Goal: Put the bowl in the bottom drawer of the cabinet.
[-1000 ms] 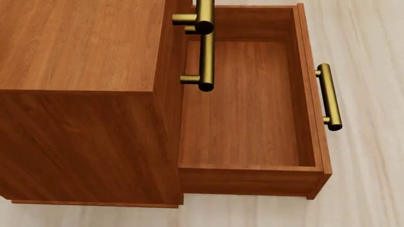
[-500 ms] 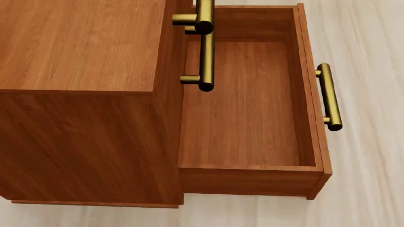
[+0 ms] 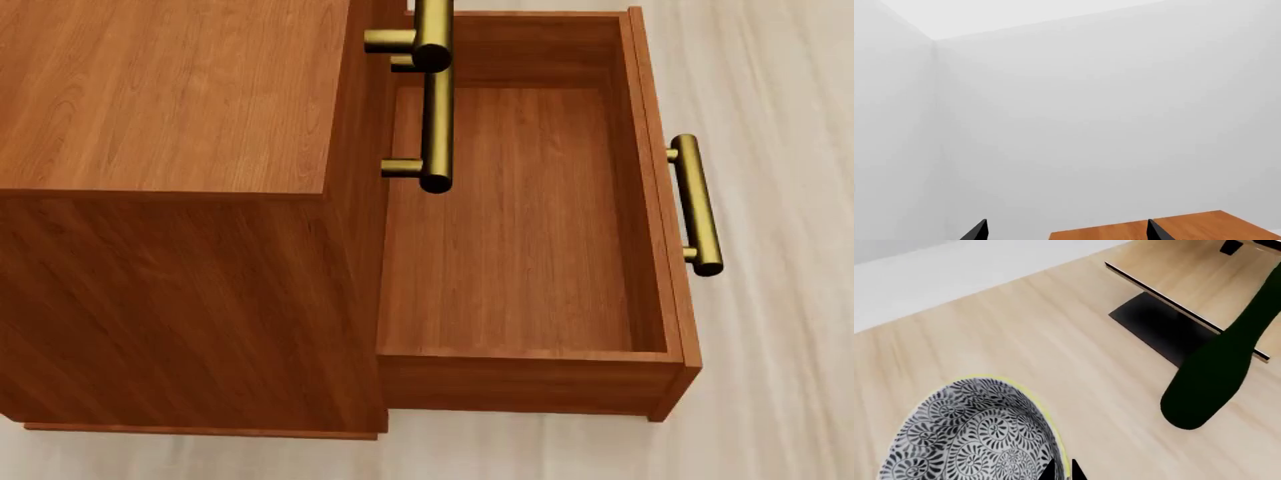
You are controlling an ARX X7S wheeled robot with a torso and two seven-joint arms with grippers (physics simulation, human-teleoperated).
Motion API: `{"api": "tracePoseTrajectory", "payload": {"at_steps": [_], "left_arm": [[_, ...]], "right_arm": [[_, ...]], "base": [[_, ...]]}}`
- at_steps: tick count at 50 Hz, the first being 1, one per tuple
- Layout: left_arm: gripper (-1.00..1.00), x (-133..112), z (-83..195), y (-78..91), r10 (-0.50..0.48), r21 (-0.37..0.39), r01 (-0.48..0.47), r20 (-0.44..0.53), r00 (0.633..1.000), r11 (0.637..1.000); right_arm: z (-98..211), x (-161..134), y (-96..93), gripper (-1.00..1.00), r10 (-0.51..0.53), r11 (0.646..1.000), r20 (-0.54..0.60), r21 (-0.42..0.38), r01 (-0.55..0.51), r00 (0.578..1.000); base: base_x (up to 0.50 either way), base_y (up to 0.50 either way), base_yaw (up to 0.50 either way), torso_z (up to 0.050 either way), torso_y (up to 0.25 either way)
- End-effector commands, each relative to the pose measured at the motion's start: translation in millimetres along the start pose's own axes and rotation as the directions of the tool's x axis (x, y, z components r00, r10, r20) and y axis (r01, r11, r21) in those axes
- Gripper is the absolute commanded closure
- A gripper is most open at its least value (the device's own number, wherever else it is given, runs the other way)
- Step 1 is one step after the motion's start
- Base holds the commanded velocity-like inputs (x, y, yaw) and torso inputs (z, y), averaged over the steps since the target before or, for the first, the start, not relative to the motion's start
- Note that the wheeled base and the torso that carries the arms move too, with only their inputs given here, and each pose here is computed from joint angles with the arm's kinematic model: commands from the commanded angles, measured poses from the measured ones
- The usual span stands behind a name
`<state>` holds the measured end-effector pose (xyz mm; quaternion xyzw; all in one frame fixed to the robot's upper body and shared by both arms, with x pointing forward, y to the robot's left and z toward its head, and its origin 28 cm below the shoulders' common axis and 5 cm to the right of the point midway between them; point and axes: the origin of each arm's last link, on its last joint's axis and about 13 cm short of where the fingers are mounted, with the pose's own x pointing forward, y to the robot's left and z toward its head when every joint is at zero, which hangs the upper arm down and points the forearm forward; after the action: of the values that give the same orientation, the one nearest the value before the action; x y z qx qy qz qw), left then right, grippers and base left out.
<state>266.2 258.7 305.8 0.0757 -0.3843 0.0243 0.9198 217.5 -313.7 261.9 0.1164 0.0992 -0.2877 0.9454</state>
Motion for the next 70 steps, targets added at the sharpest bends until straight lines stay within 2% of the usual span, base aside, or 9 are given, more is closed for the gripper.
{"api": "tracePoseTrajectory", "payload": {"at_steps": [1,12,19,32,43,70], "left_arm": [[-1.00,-2.9,-17.1,-9.7,-0.044,-0.049,0.039,-0.100,0.994,0.998],[-1.00,-2.9,-14.4,-10.7,-0.050,-0.050,0.045,-0.097,0.994,0.998],[-1.00,-2.5,-13.3,-11.1,-0.051,-0.050,0.046,-0.096,0.994,0.998],[-1.00,-2.2,-14.3,-12.0,-0.053,-0.048,0.049,-0.097,0.994,0.998],[-1.00,-2.2,-13.7,-11.2,-0.050,-0.050,0.046,-0.094,0.994,0.998],[-1.00,-3.0,-11.6,-11.0,-0.050,-0.052,0.045,-0.090,0.995,0.998]], "right_arm": [[31.7,-13.1,11.8,1.00,0.020,1.000,0.082,-0.023,-0.018,0.996],[54.9,-20.5,28.7,1.00,0.061,0.997,0.133,-0.060,-0.053,0.989],[58.1,-20.5,33.5,1.00,0.081,0.995,0.142,-0.067,-0.072,0.987],[65.7,-34.7,57.2,1.00,0.133,0.989,0.161,-0.092,-0.119,0.978],[77.4,-43.1,63.4,1.00,0.160,0.983,0.185,-0.117,-0.140,0.970],[77.4,-28.4,85.6,1.00,0.289,0.950,0.169,-0.171,-0.261,0.942]], "base": [[0.00,0.00,-0.01,0.000,-0.012],[0.00,0.00,-0.01,0.000,-0.006],[0.00,0.00,0.00,0.000,-0.005],[0.01,0.00,-0.01,0.000,-0.006],[0.00,0.00,-0.01,0.000,-0.005],[0.00,0.00,0.00,0.000,-0.005]]}}
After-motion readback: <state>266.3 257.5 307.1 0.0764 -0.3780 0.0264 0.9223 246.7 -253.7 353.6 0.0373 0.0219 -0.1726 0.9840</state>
